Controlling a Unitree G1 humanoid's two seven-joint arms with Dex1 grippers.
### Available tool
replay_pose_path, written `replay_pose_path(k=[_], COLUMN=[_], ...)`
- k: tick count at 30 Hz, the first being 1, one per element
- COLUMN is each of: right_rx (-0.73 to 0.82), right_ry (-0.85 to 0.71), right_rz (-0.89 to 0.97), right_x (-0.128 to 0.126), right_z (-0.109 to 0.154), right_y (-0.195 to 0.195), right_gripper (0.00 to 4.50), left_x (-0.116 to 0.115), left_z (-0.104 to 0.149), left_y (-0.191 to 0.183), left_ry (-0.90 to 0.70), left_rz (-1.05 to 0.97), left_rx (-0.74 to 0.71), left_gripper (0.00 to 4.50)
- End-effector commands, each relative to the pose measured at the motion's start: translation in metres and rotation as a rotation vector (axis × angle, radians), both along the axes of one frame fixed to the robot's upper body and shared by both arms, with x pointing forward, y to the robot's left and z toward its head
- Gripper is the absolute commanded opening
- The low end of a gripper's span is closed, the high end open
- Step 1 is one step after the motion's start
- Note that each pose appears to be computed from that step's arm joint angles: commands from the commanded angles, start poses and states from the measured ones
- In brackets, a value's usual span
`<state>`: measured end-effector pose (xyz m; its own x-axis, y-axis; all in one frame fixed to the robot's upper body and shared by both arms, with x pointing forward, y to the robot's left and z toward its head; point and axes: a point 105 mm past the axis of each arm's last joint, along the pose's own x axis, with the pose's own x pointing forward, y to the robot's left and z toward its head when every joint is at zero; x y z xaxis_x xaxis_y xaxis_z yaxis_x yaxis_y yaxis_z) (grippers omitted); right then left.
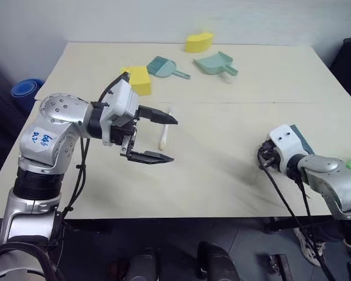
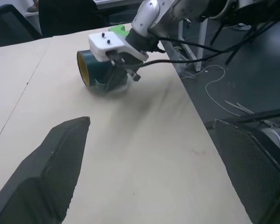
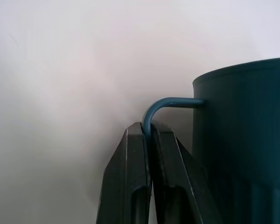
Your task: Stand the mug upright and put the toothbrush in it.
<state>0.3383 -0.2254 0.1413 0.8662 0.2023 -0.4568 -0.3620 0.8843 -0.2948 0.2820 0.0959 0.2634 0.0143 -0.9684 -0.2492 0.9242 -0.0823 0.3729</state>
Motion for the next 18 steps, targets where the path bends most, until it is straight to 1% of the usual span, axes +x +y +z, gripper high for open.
replay_pose_path(k=[1, 2, 5, 9, 10, 14, 18], right_rx=[0.512, 0.550, 0.595, 0.765, 0.777, 0.800, 0.789], right_ry=[-0.288, -0.315, -0.389, -0.446, -0.465, -0.468, -0.492], right_rz=[0.245, 0.285, 0.370, 0.397, 0.410, 0.399, 0.420], right_x=[0.004, 0.003, 0.008, 0.018, 0.019, 0.030, 0.027], right_z=[0.074, 0.078, 0.080, 0.079, 0.076, 0.043, 0.031], right_y=[0.094, 0.105, 0.136, 0.166, 0.171, 0.178, 0.181], right_gripper=[0.03, 0.03, 0.03, 0.03, 0.03, 0.03, 0.03], left_x=[0.005, 0.008, 0.015, 0.011, 0.010, 0.003, -0.001], left_z=[0.023, 0.025, 0.027, 0.025, 0.025, 0.033, 0.035], left_y=[0.021, 0.026, 0.044, 0.056, 0.057, 0.053, 0.053], left_ry=[-0.020, -0.017, 0.004, 0.002, 0.002, -0.004, -0.002], left_rz=[0.153, 0.198, 0.333, 0.398, 0.406, 0.403, 0.404], left_rx=[-0.119, -0.142, -0.192, -0.177, -0.170, -0.154, -0.125], left_gripper=[4.50, 4.50, 4.50, 4.50, 4.50, 4.50, 4.50])
